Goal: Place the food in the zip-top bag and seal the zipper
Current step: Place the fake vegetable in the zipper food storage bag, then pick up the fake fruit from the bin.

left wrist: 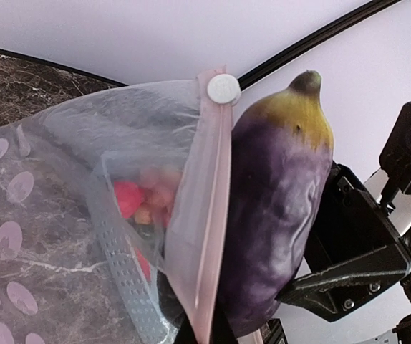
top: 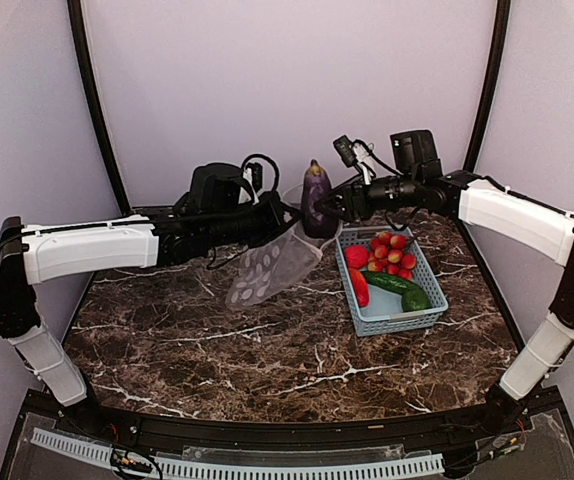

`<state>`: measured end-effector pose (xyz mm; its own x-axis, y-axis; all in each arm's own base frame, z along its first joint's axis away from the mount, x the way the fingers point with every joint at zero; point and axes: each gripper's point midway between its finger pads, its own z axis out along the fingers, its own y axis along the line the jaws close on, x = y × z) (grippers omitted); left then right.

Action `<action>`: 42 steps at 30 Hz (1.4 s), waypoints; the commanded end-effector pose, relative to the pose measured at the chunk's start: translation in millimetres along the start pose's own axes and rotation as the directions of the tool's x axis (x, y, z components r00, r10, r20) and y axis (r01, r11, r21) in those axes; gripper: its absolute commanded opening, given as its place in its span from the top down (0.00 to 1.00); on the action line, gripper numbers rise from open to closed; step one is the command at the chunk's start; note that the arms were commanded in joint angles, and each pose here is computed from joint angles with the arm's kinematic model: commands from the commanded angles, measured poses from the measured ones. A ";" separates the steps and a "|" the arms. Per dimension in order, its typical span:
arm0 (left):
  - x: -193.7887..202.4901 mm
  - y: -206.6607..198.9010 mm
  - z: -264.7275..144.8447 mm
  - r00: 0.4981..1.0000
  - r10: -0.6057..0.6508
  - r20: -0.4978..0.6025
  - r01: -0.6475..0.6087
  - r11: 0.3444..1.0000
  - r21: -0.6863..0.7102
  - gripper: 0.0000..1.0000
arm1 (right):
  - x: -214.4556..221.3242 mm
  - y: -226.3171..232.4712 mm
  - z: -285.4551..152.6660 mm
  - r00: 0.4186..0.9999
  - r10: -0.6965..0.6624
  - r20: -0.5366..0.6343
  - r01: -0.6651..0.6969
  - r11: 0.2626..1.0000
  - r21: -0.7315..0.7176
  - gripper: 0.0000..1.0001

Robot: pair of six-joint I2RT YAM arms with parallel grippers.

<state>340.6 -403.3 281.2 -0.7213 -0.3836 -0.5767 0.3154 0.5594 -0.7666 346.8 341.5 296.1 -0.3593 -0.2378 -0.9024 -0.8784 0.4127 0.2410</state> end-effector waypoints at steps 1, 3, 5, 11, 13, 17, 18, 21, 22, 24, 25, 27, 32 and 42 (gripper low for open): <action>-23.5 -13.3 -19.4 0.995 0.011 0.101 -0.012 1.000 0.012 0.99 | -3.4 17.8 -1.7 1.000 -0.008 -0.007 0.008 0.999 -0.037 0.27; -22.8 -9.2 -19.4 0.995 0.020 0.102 -0.020 1.000 -0.006 0.99 | -4.9 17.5 -6.0 1.000 -0.021 -0.013 0.021 0.999 -0.024 0.19; -20.9 -4.2 -19.3 0.995 0.026 0.098 -0.024 0.999 -0.025 0.99 | -10.1 18.4 -11.7 1.000 -0.026 -0.009 0.026 1.000 -0.005 0.14; -15.2 9.5 -17.9 0.995 0.051 0.090 -0.045 0.997 -0.069 0.99 | -26.7 18.0 -24.1 0.996 -0.086 0.002 0.086 0.996 0.032 0.07; -15.0 13.9 -17.8 0.993 0.084 0.086 -0.076 0.993 -0.095 0.99 | -28.4 13.9 -28.5 0.996 -0.088 0.002 0.087 0.995 0.054 0.07; -12.4 29.6 -15.9 0.987 0.152 0.054 -0.141 0.976 -0.165 0.99 | -13.1 -7.2 -31.0 0.998 -0.058 -0.027 0.061 0.990 0.131 0.09; -11.1 33.2 -14.9 0.985 0.166 0.040 -0.157 0.972 -0.177 0.99 | -7.9 -14.3 -32.2 0.998 -0.048 -0.036 0.053 0.987 0.150 0.10; -6.5 37.9 -12.3 0.979 0.205 -0.006 -0.202 0.961 -0.191 0.99 | 1.8 -40.6 -46.9 0.999 0.010 -0.034 -0.003 0.980 0.198 0.12; -5.5 38.5 -12.1 0.977 0.212 -0.016 -0.211 0.958 -0.193 0.99 | 4.2 -49.7 -53.8 0.999 0.032 -0.029 -0.025 0.978 0.208 0.14; -2.5 39.4 -12.3 0.972 0.232 -0.039 -0.235 0.952 -0.194 0.99 | 9.0 -67.1 -69.3 0.998 0.059 -0.020 -0.052 0.969 0.243 0.15; -1.5 39.6 -12.8 0.969 0.242 -0.049 -0.247 0.949 -0.194 0.99 | 12.1 -74.6 -76.6 0.998 0.063 -0.021 -0.055 0.962 0.266 0.16; -0.6 39.1 -13.9 0.964 0.257 -0.060 -0.264 0.945 -0.192 0.99 | 21.1 -89.5 -90.6 0.997 0.067 -0.032 -0.053 0.948 0.314 0.16; -0.1 34.6 -15.6 0.951 0.297 -0.085 -0.308 0.934 -0.179 0.99 | 51.6 -125.0 -124.5 0.988 0.151 -0.033 -0.124 0.904 0.409 0.18; 3.0 28.6 -16.0 0.936 0.332 -0.116 -0.347 0.926 -0.149 0.99 | 123.8 -207.3 -185.0 0.911 0.412 0.019 -0.361 0.774 0.520 0.28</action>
<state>340.1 -376.5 248.6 -0.6519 -0.1194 -0.7488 0.4147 0.7706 -0.4839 423.1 86.5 230.0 -0.6117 -0.0777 -0.7873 -0.4496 0.8529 0.2652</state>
